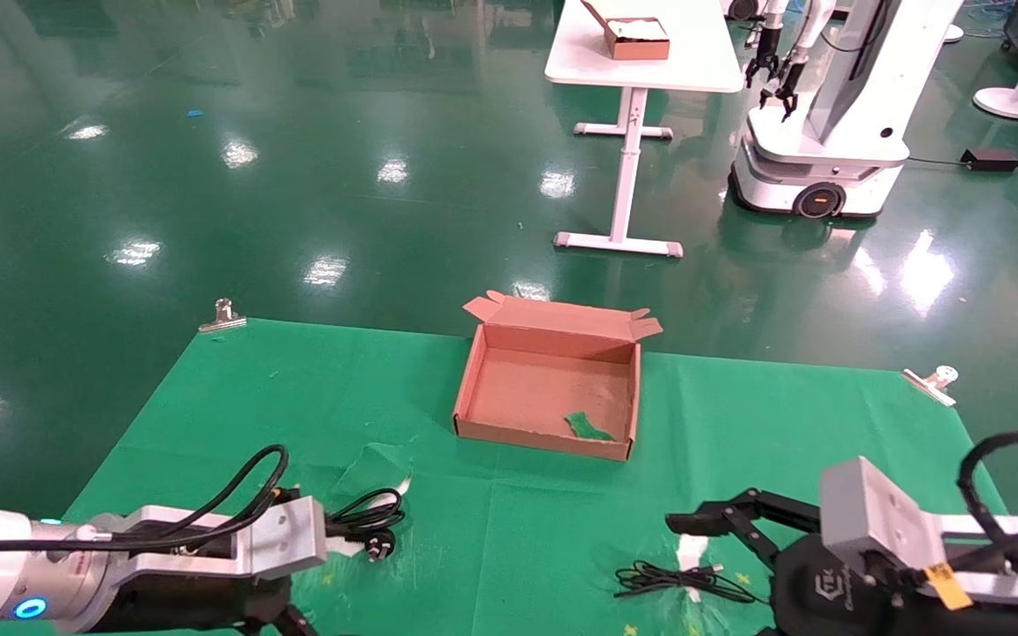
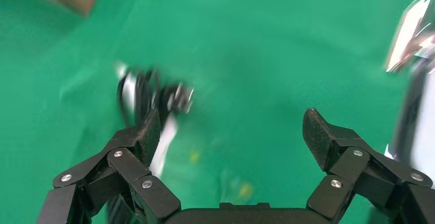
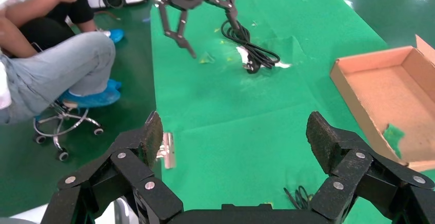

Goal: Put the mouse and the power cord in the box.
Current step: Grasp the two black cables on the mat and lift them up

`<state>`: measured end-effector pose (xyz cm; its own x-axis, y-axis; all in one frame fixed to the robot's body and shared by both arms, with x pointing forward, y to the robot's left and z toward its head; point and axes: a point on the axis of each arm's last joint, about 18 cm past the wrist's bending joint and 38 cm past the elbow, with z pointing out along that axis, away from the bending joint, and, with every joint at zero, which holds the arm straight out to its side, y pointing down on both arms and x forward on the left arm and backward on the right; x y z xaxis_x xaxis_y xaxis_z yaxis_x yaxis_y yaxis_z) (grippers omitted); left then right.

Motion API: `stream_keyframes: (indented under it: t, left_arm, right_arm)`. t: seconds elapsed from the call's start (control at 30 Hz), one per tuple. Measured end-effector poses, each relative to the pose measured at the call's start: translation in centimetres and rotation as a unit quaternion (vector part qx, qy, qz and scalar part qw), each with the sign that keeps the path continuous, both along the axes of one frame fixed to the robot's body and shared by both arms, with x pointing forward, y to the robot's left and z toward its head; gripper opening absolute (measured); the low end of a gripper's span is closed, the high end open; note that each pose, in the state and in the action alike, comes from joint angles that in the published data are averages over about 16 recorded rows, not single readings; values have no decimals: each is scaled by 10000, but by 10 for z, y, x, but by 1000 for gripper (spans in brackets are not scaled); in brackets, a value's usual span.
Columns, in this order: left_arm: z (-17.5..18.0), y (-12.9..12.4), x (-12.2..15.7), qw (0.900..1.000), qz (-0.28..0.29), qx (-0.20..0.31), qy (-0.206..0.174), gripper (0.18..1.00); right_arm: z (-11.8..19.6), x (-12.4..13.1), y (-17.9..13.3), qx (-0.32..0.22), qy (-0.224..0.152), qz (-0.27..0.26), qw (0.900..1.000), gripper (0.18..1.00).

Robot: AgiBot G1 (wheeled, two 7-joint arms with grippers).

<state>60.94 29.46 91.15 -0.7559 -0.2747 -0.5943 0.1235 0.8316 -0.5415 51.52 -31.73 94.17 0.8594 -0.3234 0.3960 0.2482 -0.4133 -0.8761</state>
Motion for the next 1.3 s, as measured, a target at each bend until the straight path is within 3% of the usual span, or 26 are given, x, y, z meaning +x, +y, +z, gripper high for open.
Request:
stream_keyframes:
  t: [0.23,0.6,0.93,1.3]
  left_arm:
    - [-2,-5,32,9979,553,337,-45,1000]
    - [-3,-17,83,9853,1466,855,-181,1000]
    - [-7,-18,101,9767,1850,1044,-308,1000]
    - [-8,-16,109,9740,1926,1108,-440,1000]
  right_arm:
    - [1,-2,1,6,7,57,10000,1001]
    - [3,-4,5,-19,8,132,9999,1001]
    - [3,-4,10,4,47,206,9998,1001]
    - [-5,0,9,-305,170,100,9993,1001]
